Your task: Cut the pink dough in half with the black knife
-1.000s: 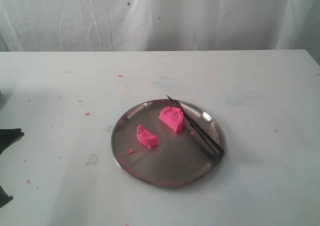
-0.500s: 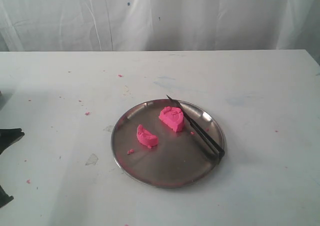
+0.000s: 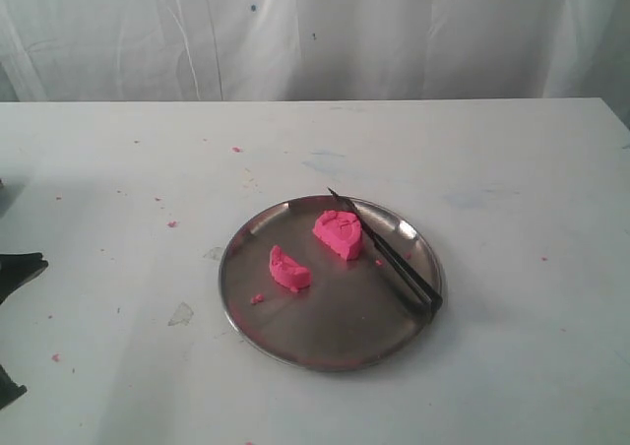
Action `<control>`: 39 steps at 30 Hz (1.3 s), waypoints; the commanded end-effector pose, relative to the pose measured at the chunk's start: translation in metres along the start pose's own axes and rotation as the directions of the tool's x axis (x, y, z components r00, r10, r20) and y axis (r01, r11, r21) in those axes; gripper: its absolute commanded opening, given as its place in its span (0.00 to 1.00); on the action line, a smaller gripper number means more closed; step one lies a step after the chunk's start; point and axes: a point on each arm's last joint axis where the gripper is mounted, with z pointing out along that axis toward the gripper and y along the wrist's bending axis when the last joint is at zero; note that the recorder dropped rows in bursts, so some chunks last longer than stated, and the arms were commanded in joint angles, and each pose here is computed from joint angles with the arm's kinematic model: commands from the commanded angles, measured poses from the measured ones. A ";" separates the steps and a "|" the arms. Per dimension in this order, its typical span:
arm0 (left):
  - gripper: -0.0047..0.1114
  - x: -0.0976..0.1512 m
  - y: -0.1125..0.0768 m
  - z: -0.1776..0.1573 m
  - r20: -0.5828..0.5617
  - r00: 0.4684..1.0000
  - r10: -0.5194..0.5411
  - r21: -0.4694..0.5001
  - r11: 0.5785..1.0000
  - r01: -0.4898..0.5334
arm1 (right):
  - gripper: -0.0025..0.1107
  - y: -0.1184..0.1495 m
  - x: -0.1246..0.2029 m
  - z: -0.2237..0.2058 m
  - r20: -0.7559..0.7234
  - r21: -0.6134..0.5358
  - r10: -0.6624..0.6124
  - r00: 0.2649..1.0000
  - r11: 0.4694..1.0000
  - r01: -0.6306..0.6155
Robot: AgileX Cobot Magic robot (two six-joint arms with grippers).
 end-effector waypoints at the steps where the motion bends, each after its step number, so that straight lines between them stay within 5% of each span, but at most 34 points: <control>1: 0.04 -0.002 0.001 -0.001 0.013 1.000 -0.013 -0.008 1.000 0.014 | 0.02 -0.020 0.036 0.000 -0.099 0.051 -0.111 0.989 0.992 0.116; 5: 0.04 -0.002 0.001 -0.001 0.013 1.000 -0.013 -0.008 1.000 0.014 | 0.02 -0.043 0.051 -0.008 -0.318 0.257 -0.166 0.933 0.932 0.254; 8: 0.04 -0.002 0.001 -0.001 0.011 1.000 -0.013 -0.008 1.000 0.014 | 0.02 -0.042 0.053 -0.008 -0.364 0.207 -0.255 0.896 0.916 0.345; 11: 0.04 -0.002 0.001 -0.001 0.011 1.000 -0.013 -0.008 1.000 0.014 | 0.02 -0.037 0.056 -0.007 -0.343 0.206 -0.098 0.934 0.962 0.177; 18: 0.04 -0.003 0.002 -0.003 0.016 1.000 -0.013 -0.011 1.000 0.013 | 0.02 -0.037 0.056 -0.007 -0.343 0.207 -0.094 0.935 0.963 0.172; 21: 0.04 -0.004 0.016 -0.024 0.076 0.997 -0.034 -0.149 0.988 0.045 | 0.02 -0.037 0.056 -0.007 -0.343 0.207 -0.095 0.934 0.963 0.174; 24: 0.04 0.006 0.037 -0.068 0.080 0.994 -0.075 -0.463 0.880 0.104 | 0.02 -0.037 0.056 -0.007 -0.343 0.207 -0.095 0.934 0.963 0.174; 27: 0.04 0.021 0.035 -0.101 0.044 0.972 -0.229 -0.642 0.739 0.204 | 0.02 -0.037 0.056 -0.007 -0.343 0.207 -0.095 0.934 0.963 0.174; 32: 0.04 0.031 0.016 -0.122 0.241 0.812 -0.531 -0.658 0.526 0.539 | 0.02 -0.037 0.056 -0.007 -0.343 0.207 -0.095 0.934 0.963 0.174; 36: 0.04 0.028 0.011 -0.118 0.407 0.754 -0.515 -0.579 0.493 0.649 | 0.02 -0.037 0.056 -0.007 -0.343 0.207 -0.095 0.934 0.963 0.174; 39: 0.04 0.032 0.005 -0.103 0.540 0.792 -0.284 -0.565 0.574 0.592 | 0.02 -0.037 0.056 -0.007 -0.342 0.205 -0.096 0.935 0.963 0.174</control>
